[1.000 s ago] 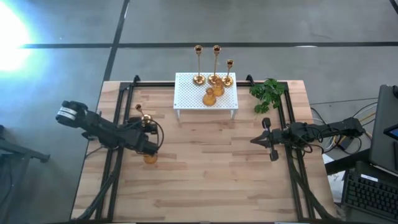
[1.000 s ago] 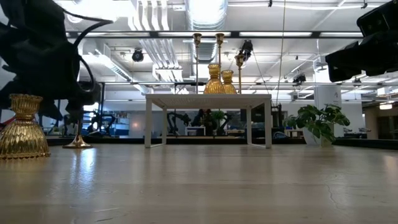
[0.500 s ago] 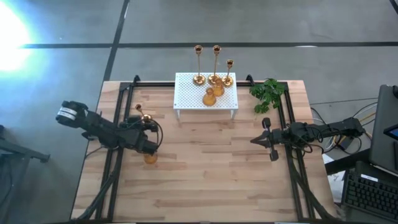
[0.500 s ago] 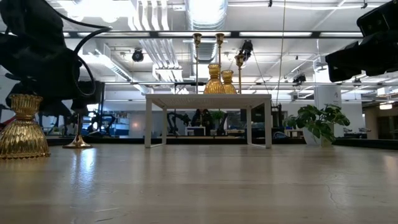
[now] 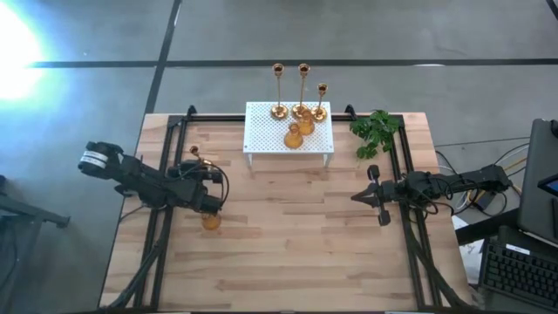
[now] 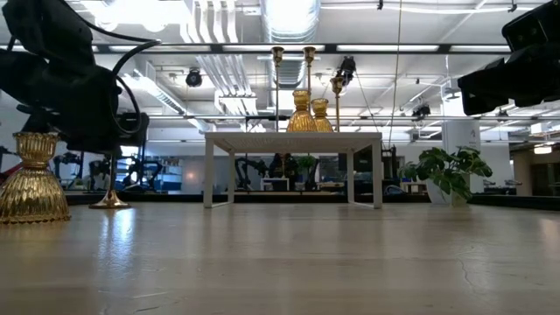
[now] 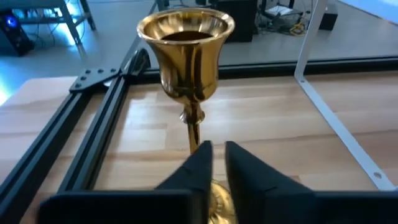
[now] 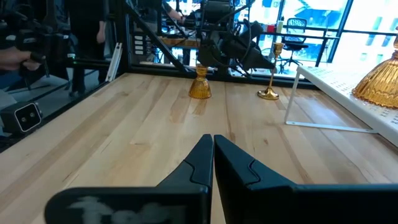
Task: Pick & Place candle stick holders
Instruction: Put the small golden candle holder on the shelf
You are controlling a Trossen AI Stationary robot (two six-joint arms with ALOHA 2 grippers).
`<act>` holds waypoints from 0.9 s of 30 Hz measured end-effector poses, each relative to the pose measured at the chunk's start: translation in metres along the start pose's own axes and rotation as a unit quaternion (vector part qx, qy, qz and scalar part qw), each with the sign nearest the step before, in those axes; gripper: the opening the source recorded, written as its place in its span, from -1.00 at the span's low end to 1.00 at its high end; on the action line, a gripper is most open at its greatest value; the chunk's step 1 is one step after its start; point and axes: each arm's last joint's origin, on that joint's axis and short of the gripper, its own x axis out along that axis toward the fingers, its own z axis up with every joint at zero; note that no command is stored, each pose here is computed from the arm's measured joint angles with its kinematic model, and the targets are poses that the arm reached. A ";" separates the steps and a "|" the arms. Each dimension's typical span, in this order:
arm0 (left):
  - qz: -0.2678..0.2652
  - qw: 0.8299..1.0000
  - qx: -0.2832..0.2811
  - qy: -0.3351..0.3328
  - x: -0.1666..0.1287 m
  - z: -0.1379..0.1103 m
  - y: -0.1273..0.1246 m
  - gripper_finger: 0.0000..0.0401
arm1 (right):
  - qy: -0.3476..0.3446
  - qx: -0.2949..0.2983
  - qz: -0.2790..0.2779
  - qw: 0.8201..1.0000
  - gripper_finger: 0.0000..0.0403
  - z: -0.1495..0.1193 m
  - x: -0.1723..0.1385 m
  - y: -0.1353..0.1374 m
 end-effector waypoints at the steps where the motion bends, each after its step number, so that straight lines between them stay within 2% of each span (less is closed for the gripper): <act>1: -0.001 1.000 0.002 -0.002 0.000 0.000 0.000 -0.86 | 0.000 0.000 0.000 1.000 -0.96 0.000 0.000 0.000; 3: -0.004 1.000 0.005 -0.009 0.000 0.000 0.000 -0.96 | 0.000 0.000 0.000 1.000 -0.96 0.000 0.000 0.000; 6: -0.006 1.000 0.005 -0.015 0.000 0.001 -0.001 -0.98 | 0.000 0.000 0.000 1.000 -0.96 0.000 0.000 0.000; 27: -0.005 1.000 0.017 -0.016 0.001 0.000 0.001 -0.99 | 0.000 0.000 0.000 1.000 -0.96 0.000 0.000 0.000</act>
